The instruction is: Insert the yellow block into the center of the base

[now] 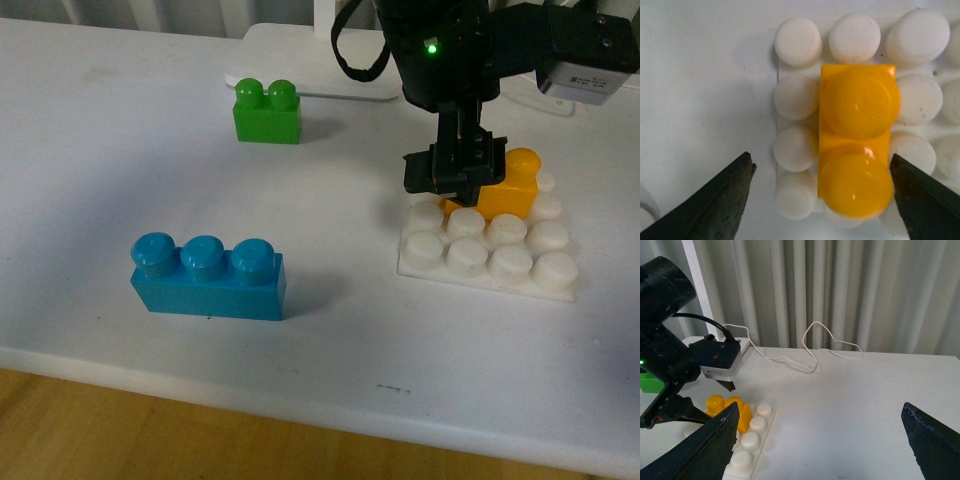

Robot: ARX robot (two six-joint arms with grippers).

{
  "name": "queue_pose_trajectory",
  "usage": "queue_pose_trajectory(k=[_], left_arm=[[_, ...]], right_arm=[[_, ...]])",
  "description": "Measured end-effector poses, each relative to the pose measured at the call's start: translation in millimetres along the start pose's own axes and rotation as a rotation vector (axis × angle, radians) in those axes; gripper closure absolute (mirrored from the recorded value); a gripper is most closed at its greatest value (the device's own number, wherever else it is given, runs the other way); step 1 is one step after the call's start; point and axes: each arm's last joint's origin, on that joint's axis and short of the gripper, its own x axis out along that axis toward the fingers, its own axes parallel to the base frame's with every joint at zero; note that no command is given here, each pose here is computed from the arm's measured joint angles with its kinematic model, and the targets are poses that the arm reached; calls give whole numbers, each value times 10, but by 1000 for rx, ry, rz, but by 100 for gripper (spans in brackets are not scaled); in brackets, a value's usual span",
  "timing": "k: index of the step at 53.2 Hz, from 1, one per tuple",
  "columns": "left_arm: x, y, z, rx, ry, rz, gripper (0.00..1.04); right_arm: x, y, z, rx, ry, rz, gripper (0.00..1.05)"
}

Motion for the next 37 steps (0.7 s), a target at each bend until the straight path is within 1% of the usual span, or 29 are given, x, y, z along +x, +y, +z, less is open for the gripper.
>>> queue_pose_trajectory(k=[1,5,10,18,24,30,33,37], left_arm=[[-36,-1,6,3,2,3,14],[-126,3,12,10,8,11,5],[-289,8,52,22,6,34,7],[-630,-20,147,54,-15,94,6],[-885,-63,182,75,-32,173,6],[-1130,-101,132,82,-10,305,6],[-1252,-118,75,77,-3,391,6],[-1432,-179,-28,54,0,541,6]], right_arm=[[0,0,0,0,0,0,9],[0,0,0,0,0,0,9],[0,0,0,0,0,0,9],[0,0,0,0,0,0,9],[0,0,0,0,0,0,9],[0,0,0,0,0,0,9],[0,0,0,0,0,0,9],[0,0,0,0,0,0,9]])
